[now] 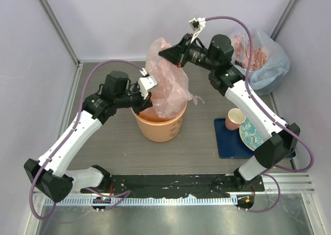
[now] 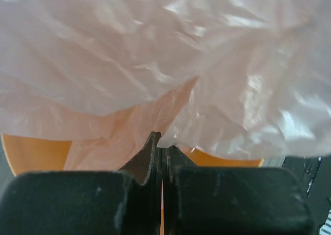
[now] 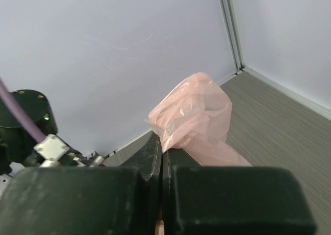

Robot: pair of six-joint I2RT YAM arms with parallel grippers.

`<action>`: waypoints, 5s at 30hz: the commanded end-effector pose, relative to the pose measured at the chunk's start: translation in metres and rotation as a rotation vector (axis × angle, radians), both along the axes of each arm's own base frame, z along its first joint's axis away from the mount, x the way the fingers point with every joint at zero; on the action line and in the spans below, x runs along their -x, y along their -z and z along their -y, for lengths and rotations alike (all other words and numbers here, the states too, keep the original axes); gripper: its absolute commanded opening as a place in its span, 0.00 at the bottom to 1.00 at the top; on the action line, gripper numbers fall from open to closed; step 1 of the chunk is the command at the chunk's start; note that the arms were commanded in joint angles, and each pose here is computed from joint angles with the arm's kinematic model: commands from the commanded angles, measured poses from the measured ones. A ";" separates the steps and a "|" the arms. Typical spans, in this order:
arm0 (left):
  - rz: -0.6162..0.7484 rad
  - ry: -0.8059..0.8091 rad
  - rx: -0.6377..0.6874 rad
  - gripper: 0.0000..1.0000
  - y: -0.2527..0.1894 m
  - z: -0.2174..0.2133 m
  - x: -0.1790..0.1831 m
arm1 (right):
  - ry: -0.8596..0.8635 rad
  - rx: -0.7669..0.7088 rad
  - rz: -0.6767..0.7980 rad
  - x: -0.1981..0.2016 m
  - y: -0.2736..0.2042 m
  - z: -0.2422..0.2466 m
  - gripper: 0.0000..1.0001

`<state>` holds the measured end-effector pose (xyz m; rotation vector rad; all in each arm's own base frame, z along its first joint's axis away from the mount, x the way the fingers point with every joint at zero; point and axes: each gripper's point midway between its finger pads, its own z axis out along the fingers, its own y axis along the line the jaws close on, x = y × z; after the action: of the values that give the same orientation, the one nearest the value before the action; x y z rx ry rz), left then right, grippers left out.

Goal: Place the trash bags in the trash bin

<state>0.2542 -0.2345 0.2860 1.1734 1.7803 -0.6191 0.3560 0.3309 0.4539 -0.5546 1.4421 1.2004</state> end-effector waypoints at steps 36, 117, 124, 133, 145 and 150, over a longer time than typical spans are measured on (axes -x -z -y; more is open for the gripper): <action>-0.213 -0.340 0.340 0.44 -0.008 -0.026 -0.066 | -0.011 0.097 0.030 0.013 0.051 -0.030 0.01; -0.457 -0.063 0.396 0.00 -0.036 -0.091 0.097 | -0.174 0.337 -0.276 0.150 0.117 0.069 0.01; -0.459 -0.093 0.188 0.00 0.024 -0.110 0.112 | -0.130 0.339 -0.297 0.151 0.119 0.086 0.01; -0.442 -0.198 0.039 0.02 0.084 -0.135 0.074 | -0.108 0.329 -0.381 0.141 0.134 0.093 0.01; -0.323 -0.093 0.149 0.68 0.018 -0.120 0.089 | -0.064 0.302 -0.280 0.111 0.092 0.091 0.39; -0.245 -0.157 0.196 0.75 -0.022 -0.121 0.084 | 0.020 0.345 -0.206 0.099 0.080 0.100 0.60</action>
<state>0.1796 -0.1077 0.2778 0.9081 1.9870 -0.8057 0.2483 0.2400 0.3461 -0.6398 1.9390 1.1406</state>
